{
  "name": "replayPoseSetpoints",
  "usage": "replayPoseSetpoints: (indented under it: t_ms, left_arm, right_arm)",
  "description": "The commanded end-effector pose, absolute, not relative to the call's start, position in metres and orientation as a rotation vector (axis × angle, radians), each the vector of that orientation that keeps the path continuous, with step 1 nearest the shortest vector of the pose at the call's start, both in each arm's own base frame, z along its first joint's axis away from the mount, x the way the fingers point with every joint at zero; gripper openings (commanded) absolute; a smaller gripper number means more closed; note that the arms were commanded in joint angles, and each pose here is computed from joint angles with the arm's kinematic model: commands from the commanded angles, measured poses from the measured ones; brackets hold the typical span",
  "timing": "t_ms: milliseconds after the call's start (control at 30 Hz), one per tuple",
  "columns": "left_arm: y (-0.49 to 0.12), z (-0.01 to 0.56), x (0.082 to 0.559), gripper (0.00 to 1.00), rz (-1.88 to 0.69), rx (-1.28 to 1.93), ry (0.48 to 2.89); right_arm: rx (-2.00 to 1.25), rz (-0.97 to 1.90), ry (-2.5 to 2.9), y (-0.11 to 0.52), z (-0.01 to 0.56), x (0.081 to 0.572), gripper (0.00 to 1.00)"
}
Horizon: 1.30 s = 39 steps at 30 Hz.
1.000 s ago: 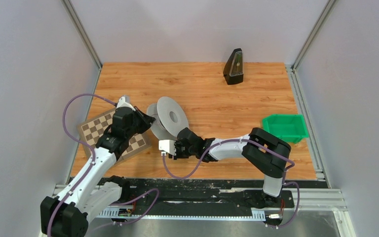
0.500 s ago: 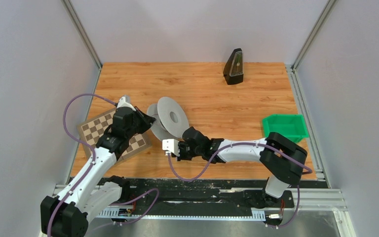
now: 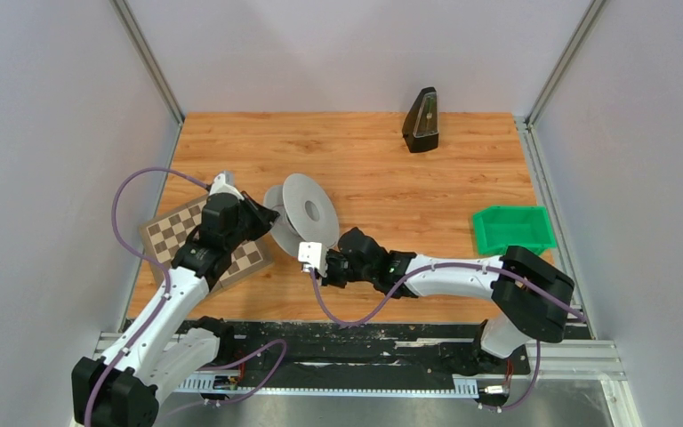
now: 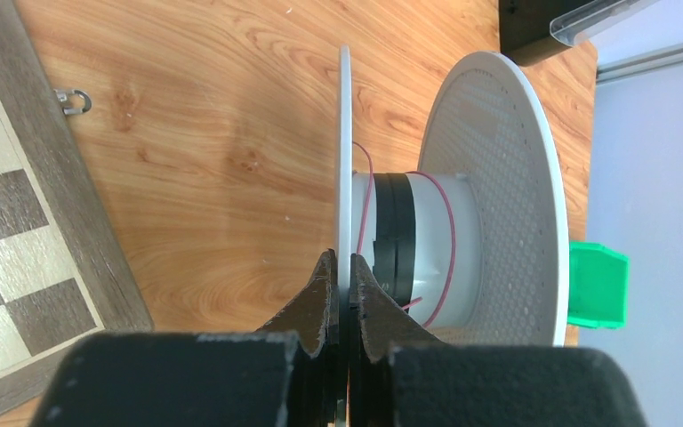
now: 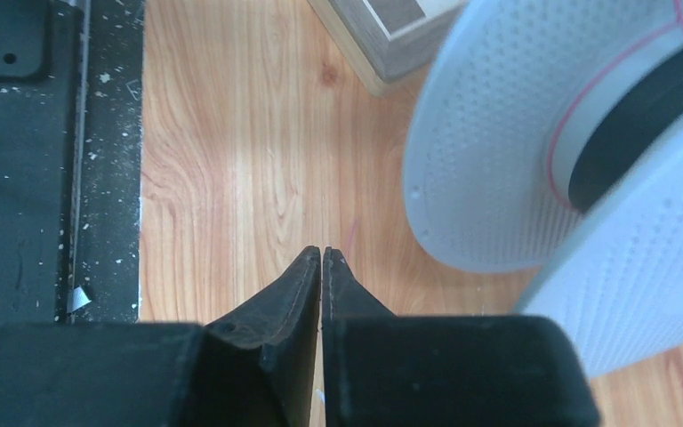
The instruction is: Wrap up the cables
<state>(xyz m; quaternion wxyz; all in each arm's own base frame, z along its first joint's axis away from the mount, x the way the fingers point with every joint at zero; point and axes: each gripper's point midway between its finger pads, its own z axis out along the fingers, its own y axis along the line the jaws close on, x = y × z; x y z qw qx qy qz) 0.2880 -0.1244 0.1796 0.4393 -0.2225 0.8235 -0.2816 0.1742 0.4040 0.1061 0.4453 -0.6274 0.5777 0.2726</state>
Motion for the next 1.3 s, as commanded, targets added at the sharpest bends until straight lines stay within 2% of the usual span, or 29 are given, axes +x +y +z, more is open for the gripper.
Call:
replayPoseSetpoints:
  t_ms: [0, 133, 233, 400, 500, 633, 733, 933, 1267]
  left_arm:
    - [-0.130, 0.255, 0.303, 0.00, -0.785, -0.425, 1.820]
    - [-0.140, 0.274, 0.290, 0.00, -0.836, -0.299, 1.802]
    - [-0.143, 0.290, 0.280, 0.00, -0.846, -0.210, 1.782]
    - [-0.155, 0.337, 0.253, 0.00, -0.920, -0.018, 1.678]
    - [-0.163, 0.373, 0.234, 0.00, -0.979, 0.084, 1.612]
    - [-0.165, 0.410, 0.216, 0.00, -1.023, 0.140, 1.553]
    - [-0.165, 0.427, 0.208, 0.00, -1.040, 0.154, 1.533]
    - [-0.167, 0.449, 0.199, 0.00, -1.075, 0.157, 1.540]
    - [-0.169, 0.463, 0.189, 0.00, -1.127, 0.153, 1.527]
  right_arm:
    - [-1.418, 0.710, 1.532, 0.404, 0.121, 0.191, 0.10]
    - [-1.182, 0.744, 1.540, 0.381, 0.157, 0.191, 0.17]
    - [-0.952, 0.746, 1.499, 0.348, 0.193, 0.193, 0.29]
    - [-1.021, 0.599, 1.254, 0.307, 0.209, 0.183, 0.45]
    - [-0.986, 0.482, 1.249, 0.289, 0.227, 0.194, 0.49]
    - [-1.253, 0.440, 0.994, 0.297, 0.234, 0.164, 0.51]
    - [-1.421, 0.232, 0.741, 0.299, 0.236, 0.152, 0.52]
    - [-1.579, -0.104, 0.637, 0.310, 0.246, 0.163, 0.53]
    - [-1.770, -0.462, 0.653, 0.342, 0.225, 0.195, 0.52]
